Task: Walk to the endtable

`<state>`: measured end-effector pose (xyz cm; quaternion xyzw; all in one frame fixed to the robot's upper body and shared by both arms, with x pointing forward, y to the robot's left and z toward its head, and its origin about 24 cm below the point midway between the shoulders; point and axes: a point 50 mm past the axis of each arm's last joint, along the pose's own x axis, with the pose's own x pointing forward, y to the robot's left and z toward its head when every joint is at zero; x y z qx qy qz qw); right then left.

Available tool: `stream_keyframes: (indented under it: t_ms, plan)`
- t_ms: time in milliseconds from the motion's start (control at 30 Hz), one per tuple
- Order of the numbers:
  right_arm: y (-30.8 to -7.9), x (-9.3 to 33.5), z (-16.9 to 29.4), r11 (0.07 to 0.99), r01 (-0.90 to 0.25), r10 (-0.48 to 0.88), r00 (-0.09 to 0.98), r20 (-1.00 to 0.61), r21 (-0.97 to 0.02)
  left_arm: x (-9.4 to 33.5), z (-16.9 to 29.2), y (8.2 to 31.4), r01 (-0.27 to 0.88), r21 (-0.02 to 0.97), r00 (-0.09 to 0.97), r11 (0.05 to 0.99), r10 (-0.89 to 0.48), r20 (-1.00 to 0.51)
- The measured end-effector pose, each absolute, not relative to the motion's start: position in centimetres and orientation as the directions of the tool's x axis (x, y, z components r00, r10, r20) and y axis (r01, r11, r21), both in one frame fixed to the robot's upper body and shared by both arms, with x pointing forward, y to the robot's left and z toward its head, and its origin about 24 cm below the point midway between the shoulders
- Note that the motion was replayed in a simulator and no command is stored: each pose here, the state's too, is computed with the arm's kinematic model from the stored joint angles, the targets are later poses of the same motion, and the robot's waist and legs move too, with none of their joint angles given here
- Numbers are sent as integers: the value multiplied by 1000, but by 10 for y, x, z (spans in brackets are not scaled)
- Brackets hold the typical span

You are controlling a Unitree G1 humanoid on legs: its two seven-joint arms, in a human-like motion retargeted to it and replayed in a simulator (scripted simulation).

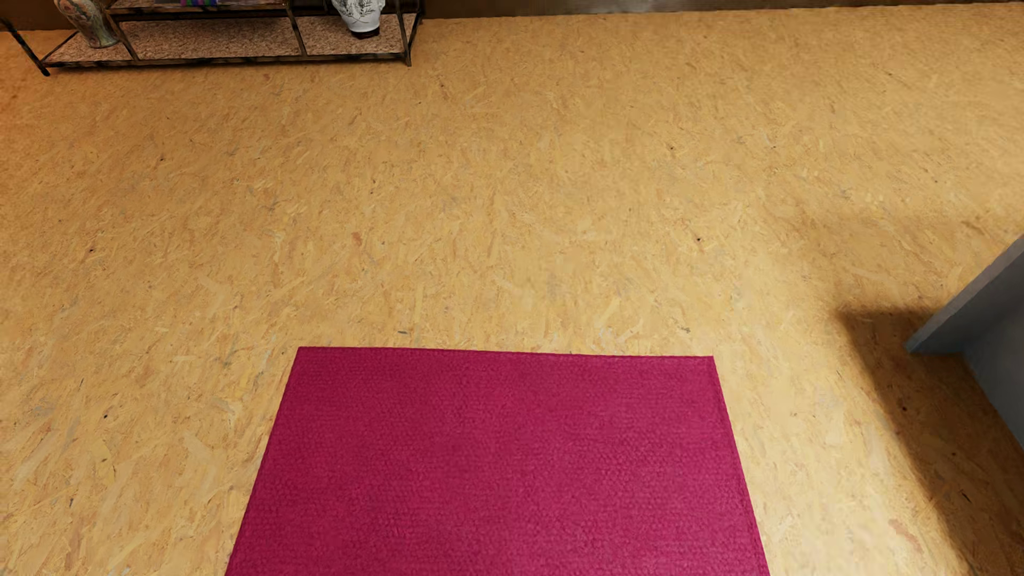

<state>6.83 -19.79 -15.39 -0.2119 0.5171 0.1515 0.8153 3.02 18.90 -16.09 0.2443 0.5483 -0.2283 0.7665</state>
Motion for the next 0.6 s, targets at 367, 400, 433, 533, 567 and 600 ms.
stream_keyframes:
  t_ms: [367,400,433,533,567,600]
  plan:
    - [-200,70,-154,894,-405,2,426,-905,-189,-22,-165,195,669,49,134,741,-56,-989]
    - [-196,57,-158,880,-445,19,386,-922,-168,-12,-164,194,675,63,166,735,-69,-984]
    - [-194,46,-160,874,-461,26,359,-933,-153,0,-164,193,672,81,200,736,-75,-977]
    - [-203,11,-162,874,-468,-4,268,-964,-133,51,-158,185,712,151,323,685,-129,-938]
    - [-210,4,-162,875,-463,-25,244,-970,-139,72,-152,187,692,191,386,696,-134,-913]
    - [-214,-5,-162,877,-460,-39,221,-975,-139,89,-148,188,682,223,426,696,-131,-895]
